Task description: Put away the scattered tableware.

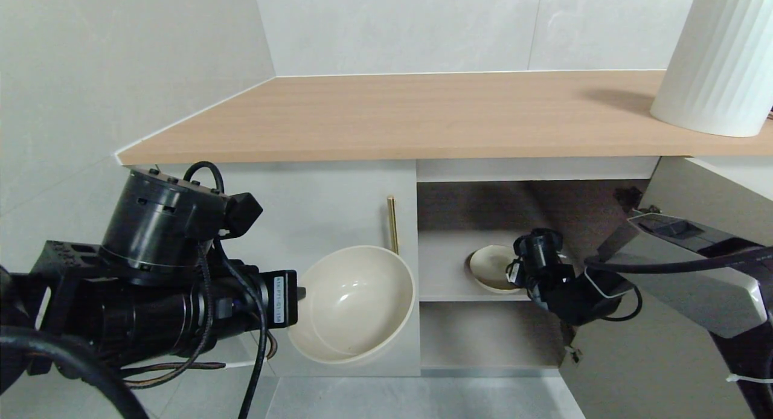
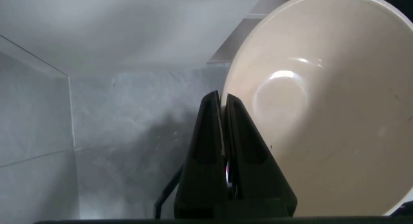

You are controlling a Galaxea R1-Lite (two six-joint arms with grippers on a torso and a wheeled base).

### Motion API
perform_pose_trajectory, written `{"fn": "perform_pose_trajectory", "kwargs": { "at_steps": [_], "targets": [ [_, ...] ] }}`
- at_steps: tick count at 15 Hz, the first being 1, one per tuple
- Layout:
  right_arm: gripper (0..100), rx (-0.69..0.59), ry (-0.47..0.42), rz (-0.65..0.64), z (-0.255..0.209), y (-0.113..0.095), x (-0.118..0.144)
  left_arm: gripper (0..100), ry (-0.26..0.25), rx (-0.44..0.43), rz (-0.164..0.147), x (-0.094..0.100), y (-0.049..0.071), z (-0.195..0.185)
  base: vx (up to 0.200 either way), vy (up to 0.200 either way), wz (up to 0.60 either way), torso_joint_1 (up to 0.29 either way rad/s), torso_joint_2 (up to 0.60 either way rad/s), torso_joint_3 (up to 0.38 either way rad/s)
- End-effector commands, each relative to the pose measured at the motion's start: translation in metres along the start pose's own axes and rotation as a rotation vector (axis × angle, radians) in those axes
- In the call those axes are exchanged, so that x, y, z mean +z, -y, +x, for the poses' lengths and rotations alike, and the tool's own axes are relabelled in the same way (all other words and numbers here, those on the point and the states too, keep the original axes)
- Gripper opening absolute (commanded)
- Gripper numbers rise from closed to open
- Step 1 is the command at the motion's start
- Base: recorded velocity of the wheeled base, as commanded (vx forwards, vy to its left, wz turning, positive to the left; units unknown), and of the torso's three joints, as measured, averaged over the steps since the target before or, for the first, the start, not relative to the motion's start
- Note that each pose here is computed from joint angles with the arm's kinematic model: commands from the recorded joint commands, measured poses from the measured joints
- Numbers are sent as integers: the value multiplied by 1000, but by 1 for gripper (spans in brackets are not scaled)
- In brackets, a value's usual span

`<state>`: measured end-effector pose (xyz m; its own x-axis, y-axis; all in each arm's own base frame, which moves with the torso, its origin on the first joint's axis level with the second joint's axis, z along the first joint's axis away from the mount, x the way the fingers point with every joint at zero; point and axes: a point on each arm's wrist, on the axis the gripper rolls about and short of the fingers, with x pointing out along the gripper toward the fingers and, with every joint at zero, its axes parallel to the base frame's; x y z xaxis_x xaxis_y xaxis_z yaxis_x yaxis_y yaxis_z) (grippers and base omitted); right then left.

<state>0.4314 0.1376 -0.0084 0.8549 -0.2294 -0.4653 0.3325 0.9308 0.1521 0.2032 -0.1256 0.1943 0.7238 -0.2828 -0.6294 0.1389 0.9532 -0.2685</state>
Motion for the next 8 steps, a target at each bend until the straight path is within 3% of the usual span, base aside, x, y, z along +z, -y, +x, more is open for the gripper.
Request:
{"fn": "perform_pose_trajectory", "kwargs": {
  "at_steps": [1,8],
  "targets": [
    [0,0,3,0,3,-2,-2,0,0,1,-1,0,0,0,0,0,0,0,0,0],
    [0,-13,10,0,5,-2,-2,0,2,0,-1,0,0,0,0,0,0,0,0,0]
  ]
}}
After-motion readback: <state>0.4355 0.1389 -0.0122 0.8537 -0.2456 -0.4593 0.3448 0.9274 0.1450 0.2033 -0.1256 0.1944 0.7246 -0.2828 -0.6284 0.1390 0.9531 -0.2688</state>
